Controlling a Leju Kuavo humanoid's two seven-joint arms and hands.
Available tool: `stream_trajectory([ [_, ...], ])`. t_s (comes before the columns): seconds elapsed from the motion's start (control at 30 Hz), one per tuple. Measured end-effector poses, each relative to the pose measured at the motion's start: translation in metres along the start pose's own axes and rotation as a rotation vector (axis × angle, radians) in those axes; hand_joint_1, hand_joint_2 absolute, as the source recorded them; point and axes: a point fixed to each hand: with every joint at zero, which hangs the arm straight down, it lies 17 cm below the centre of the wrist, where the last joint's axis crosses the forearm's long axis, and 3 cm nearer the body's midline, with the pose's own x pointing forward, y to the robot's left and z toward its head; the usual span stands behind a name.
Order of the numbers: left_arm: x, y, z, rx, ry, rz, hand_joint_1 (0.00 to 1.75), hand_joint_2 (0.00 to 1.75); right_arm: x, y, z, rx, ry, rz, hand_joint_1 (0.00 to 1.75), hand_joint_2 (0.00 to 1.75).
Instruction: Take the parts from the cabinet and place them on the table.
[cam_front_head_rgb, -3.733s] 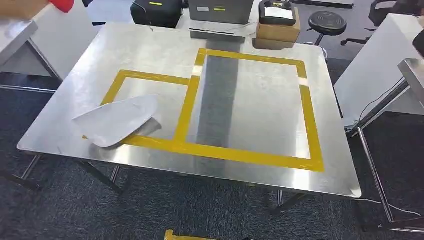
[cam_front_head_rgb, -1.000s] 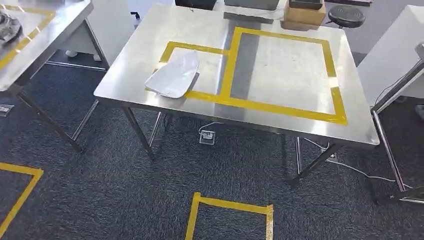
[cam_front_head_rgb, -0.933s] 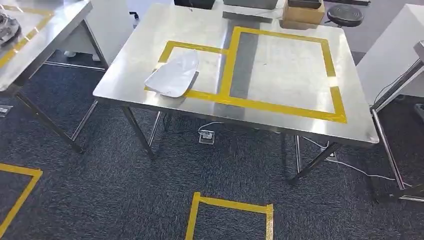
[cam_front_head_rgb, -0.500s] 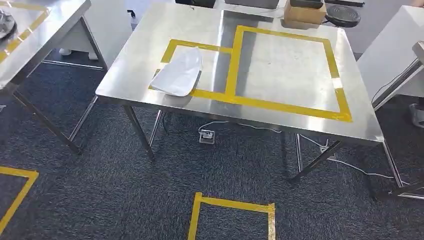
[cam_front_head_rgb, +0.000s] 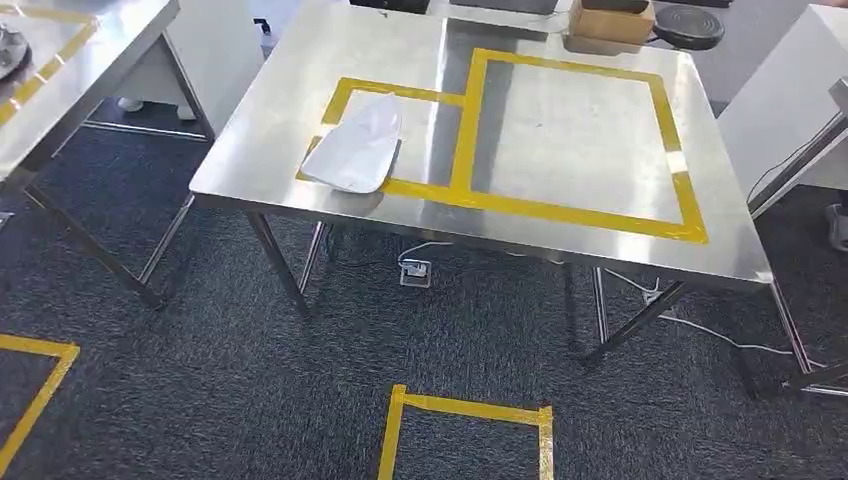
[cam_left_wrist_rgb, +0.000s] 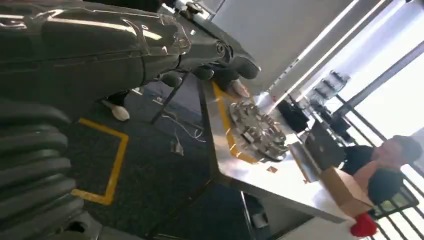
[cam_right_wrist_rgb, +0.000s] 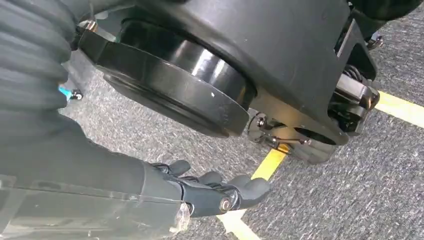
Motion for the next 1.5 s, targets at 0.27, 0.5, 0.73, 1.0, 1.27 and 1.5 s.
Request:
stream_trajectory([
  [0.27,-0.118,-0.058,0.044,-0.098,0.228,0.057,0.0,1.75,-0.003,0.0,0.0,0.005,0.021,-0.021,0.0,0.0],
  [0.5,-0.217,-0.174,0.139,-0.253,0.497,0.223,0.0,1.75,0.0,-0.008,-0.001,-0.023,0.005,-0.054,0.0,0.0],
  [0.73,-0.255,-0.315,0.312,-0.609,0.922,0.308,0.0,1.75,0.0,-0.017,-0.002,-0.057,-0.002,-0.066,0.0,0.0],
  [1.0,-0.225,-0.381,0.469,-0.986,1.232,0.252,0.0,1.75,-0.01,-0.037,-0.002,-0.088,0.022,-0.056,0.0,0.0],
  [1.27,-0.164,-0.4,0.588,-1.366,1.294,0.13,0.0,1.75,-0.018,-0.067,-0.002,-0.139,0.058,-0.069,0.0,0.0],
  [1.5,-0.142,-0.413,0.597,-1.424,1.183,0.101,0.0,1.75,-0.018,-0.074,-0.002,-0.158,0.036,-0.082,0.0,0.0],
])
